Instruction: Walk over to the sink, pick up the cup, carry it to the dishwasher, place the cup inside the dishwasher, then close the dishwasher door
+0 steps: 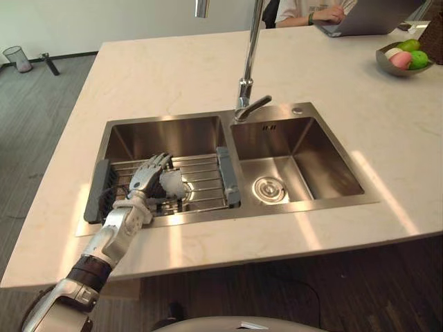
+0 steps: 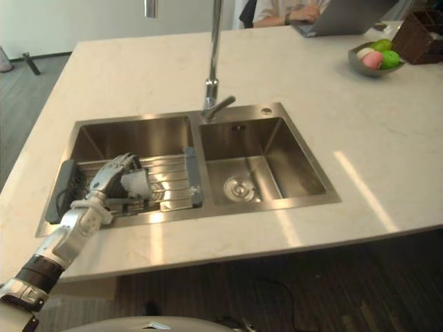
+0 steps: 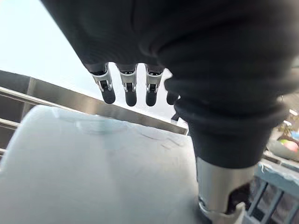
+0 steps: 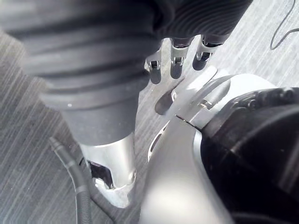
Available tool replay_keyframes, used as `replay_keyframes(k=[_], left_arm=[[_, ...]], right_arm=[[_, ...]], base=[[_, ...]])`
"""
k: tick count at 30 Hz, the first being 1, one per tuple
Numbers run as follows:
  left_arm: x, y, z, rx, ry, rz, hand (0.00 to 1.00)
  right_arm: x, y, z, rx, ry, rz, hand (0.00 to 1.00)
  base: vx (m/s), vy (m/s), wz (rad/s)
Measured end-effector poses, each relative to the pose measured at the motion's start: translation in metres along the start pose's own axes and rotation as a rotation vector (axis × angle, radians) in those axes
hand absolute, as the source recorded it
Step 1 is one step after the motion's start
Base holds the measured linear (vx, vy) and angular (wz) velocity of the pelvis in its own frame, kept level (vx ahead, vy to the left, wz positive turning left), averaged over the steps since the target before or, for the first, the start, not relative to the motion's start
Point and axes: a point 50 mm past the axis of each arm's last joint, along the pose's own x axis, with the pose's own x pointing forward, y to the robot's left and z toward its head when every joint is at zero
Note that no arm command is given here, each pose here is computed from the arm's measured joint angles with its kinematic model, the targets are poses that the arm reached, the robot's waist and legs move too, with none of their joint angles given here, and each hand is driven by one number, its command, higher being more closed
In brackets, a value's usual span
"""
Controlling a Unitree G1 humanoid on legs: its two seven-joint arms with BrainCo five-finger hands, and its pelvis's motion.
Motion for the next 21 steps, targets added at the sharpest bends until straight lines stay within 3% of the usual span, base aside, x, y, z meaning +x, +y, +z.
replay_keyframes(k=[9,18,19,21], left_arm=[[0.007,-0.012,-0.013,0.068,0.118,-0.291,0.00],[0.012,-0.007,-0.015,0.075,0.177,-0.388,0.00],[0.013,-0.005,-0.015,0.076,0.186,-0.391,1.00],[0.013,-0.007,-0.017,0.075,0.195,-0.410,1.00]], right_arm=[[0.000,0.002,0.001,-0.039,0.003,-0.016,0.00],[0.000,0.003,0.002,-0.043,0.002,-0.011,0.00],[0.000,0.002,0.003,-0.052,0.001,-0.017,0.00],[0.000,0.002,0.003,-0.052,0.000,-0.022,0.00]], base=[[-0.02,-0.001,-0.01],[0.00,0.000,0.00],[0.00,0.000,0.00],[0.00,0.000,0.00]])
